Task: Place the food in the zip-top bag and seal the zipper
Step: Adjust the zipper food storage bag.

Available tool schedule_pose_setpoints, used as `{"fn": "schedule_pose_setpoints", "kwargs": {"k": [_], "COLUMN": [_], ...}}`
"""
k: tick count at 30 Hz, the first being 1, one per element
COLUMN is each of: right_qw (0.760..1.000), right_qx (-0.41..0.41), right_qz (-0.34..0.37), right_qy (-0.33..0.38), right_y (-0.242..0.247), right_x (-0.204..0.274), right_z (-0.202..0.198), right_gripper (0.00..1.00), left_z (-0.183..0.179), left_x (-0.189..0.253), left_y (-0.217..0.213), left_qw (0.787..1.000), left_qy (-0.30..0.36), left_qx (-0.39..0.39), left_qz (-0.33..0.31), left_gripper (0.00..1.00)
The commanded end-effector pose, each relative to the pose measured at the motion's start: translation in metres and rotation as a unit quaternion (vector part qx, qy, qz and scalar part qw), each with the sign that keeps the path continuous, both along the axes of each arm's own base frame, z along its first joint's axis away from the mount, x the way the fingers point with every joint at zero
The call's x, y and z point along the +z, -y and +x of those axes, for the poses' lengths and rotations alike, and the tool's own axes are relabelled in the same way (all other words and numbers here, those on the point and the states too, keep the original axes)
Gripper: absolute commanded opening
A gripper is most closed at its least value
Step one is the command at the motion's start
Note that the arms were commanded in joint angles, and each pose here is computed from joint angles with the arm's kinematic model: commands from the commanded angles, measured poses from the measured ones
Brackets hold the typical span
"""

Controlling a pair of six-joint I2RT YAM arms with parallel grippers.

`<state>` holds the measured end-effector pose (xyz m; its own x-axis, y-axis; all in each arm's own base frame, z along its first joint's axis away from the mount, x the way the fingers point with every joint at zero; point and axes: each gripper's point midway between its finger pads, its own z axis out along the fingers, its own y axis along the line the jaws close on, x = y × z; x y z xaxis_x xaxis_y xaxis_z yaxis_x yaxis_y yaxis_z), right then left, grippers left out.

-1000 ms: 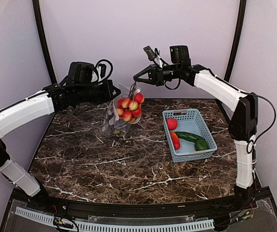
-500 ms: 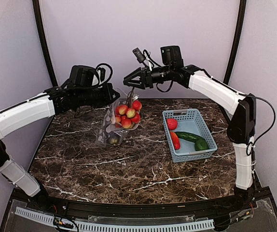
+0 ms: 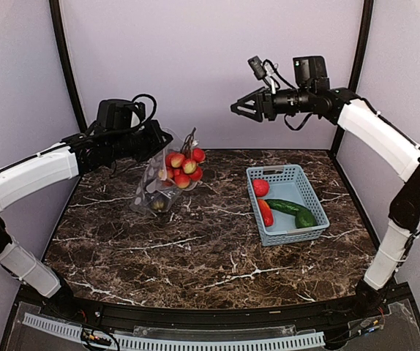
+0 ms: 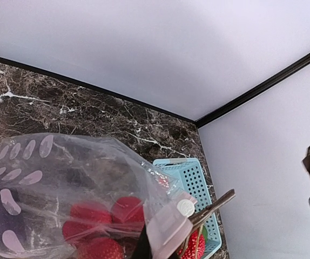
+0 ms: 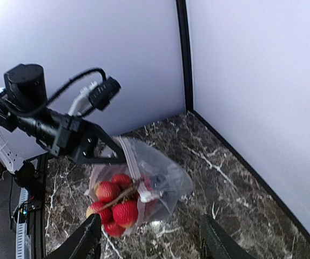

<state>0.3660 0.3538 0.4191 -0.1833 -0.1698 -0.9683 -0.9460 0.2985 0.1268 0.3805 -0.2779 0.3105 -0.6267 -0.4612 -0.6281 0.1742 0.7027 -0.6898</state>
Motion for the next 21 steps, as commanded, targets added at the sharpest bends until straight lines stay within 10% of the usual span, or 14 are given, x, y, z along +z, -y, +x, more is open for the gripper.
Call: {"fn": "schedule_pose_setpoints", "kwargs": {"k": [1, 21], "right_qw": [0.988, 0.946], "right_qx": [0.013, 0.129], "right_qz": [-0.046, -0.045], "right_qy": [-0.147, -0.295], "right_y": [-0.001, -0.078], "right_x": [-0.104, -0.183], "right_z": [-0.005, -0.034], "right_gripper": [0.57, 0.50], "left_z": [-0.003, -0.008], "left_x": [0.031, 0.035], "left_y": [-0.001, -0.007], "left_qw": [0.998, 0.998], "left_qy": [0.036, 0.039], "left_qx": [-0.001, 0.004], "left_qz": [-0.043, -0.052], "left_gripper": [0.01, 0.01]}}
